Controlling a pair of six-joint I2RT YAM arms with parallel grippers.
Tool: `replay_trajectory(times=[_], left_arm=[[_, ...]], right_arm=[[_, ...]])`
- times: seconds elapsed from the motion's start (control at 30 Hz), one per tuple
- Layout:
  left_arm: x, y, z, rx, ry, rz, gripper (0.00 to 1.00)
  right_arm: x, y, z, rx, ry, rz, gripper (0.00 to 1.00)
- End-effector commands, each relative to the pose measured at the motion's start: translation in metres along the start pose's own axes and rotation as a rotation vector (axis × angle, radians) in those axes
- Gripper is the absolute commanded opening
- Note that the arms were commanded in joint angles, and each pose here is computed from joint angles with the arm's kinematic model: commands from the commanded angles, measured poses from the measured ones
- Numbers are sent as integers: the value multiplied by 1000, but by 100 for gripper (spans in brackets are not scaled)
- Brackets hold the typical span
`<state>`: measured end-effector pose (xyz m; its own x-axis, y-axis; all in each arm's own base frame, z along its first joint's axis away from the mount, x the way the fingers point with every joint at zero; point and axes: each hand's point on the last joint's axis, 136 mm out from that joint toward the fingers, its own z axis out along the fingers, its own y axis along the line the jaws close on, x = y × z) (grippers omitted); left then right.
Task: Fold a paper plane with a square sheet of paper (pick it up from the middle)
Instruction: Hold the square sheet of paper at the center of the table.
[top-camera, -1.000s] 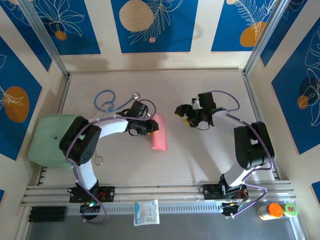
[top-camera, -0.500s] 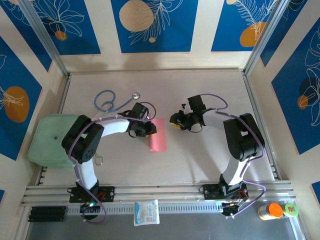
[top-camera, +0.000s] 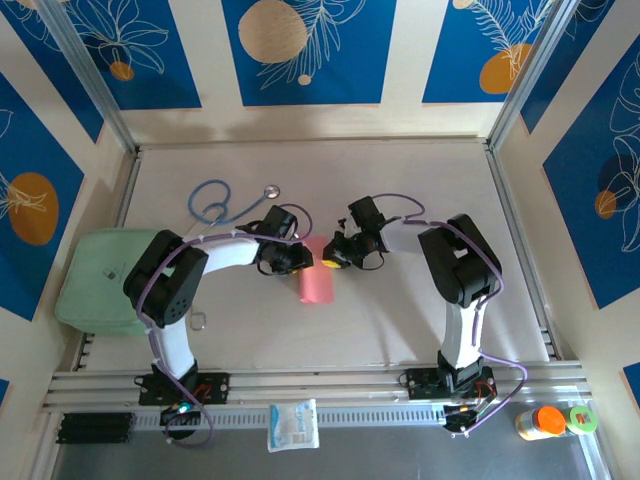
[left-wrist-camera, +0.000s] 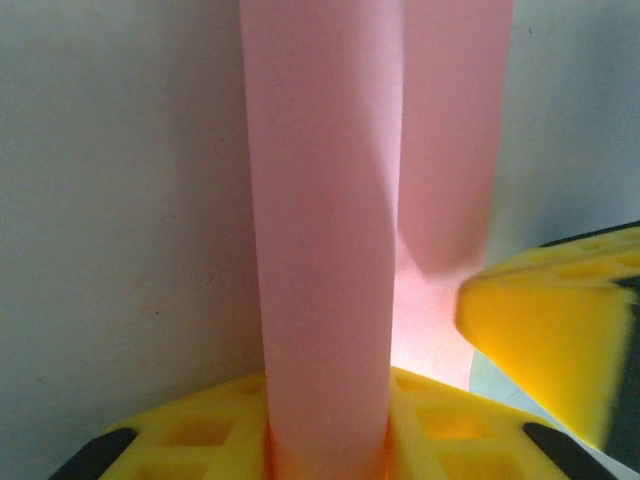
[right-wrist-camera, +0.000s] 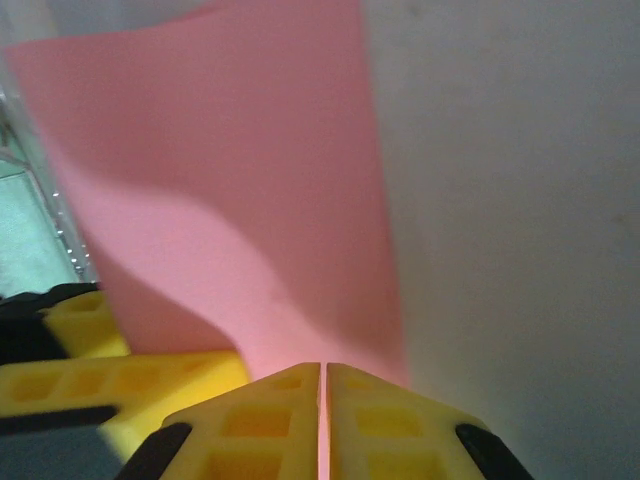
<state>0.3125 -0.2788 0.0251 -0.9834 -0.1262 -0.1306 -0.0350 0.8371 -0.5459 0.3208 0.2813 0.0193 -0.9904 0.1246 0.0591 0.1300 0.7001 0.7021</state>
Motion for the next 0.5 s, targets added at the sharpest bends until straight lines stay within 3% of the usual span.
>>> replay_trajectory(times=[0.0, 0.13, 0.27, 0.47], left_arm=[[3, 14, 2, -59, 15, -28, 30], [7, 14, -7, -70, 14, -29, 36], [12, 20, -23, -116, -7, -29, 49], [29, 20, -23, -149, 25, -14, 60]], right_arm=[[3, -9, 4, 44, 24, 28, 10], [6, -26, 7, 105, 20, 59, 10], [9, -36, 11, 134, 26, 94, 10], [7, -30, 11, 118, 21, 99, 10]])
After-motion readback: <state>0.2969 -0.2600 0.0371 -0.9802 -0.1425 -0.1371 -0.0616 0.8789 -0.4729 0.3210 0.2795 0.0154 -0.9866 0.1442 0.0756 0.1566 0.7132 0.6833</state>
